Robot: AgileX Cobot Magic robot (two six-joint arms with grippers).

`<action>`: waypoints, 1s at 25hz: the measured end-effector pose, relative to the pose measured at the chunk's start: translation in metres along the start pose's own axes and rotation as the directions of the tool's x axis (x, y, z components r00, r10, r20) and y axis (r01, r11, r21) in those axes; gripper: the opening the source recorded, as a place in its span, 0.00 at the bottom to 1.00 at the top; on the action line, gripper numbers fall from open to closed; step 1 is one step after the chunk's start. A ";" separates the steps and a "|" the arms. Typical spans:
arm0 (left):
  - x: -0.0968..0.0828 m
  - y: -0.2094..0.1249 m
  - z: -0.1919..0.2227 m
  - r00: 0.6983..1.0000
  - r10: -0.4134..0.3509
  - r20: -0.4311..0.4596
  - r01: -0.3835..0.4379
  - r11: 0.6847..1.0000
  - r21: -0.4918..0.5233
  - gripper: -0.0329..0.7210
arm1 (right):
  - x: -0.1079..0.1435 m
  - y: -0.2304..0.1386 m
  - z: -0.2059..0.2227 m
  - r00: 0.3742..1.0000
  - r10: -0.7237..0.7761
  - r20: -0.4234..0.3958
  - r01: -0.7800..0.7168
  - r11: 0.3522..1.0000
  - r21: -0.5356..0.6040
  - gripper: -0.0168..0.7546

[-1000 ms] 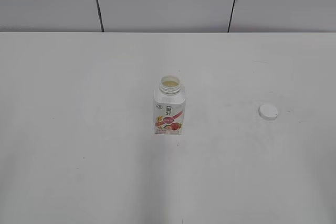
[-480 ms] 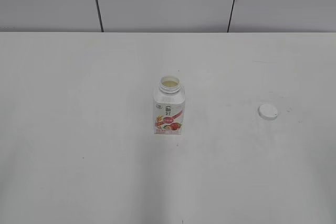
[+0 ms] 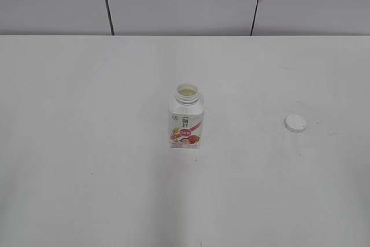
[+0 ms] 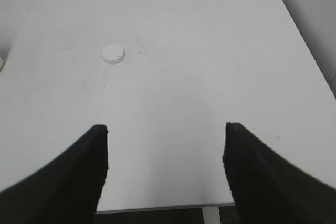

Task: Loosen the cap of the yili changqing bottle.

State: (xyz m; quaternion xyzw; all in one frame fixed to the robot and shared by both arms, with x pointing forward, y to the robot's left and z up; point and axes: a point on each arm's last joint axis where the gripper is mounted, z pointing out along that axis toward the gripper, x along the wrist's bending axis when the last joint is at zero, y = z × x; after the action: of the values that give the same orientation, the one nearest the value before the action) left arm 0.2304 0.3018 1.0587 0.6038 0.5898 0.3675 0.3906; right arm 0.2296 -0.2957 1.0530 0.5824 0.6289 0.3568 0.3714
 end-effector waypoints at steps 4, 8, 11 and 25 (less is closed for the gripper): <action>0.000 0.000 0.000 1.000 0.000 0.000 0.000 1.000 0.000 0.67 | 0.000 0.000 0.000 1.000 0.007 -0.001 -0.007 1.000 0.000 0.73; 0.000 0.000 0.000 1.000 0.000 0.000 0.000 1.000 0.000 0.67 | 0.001 0.000 0.000 1.000 0.012 -0.007 -0.012 1.000 -0.001 0.73; 0.000 0.000 0.000 1.000 0.000 0.000 0.000 1.000 0.000 0.67 | 0.001 0.000 0.000 1.000 0.013 -0.008 -0.013 1.000 -0.001 0.73; 0.000 0.000 0.000 1.000 0.000 0.000 0.000 1.000 0.000 0.67 | 0.006 0.001 0.000 0.995 -0.085 -0.060 0.084 0.996 -0.012 0.73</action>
State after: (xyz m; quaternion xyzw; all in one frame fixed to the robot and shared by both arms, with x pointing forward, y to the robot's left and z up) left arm 0.2304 0.3018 1.0587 0.6038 0.5898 0.3675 0.3906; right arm 0.2295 -0.2898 1.0535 0.5423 0.6623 0.3613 0.3697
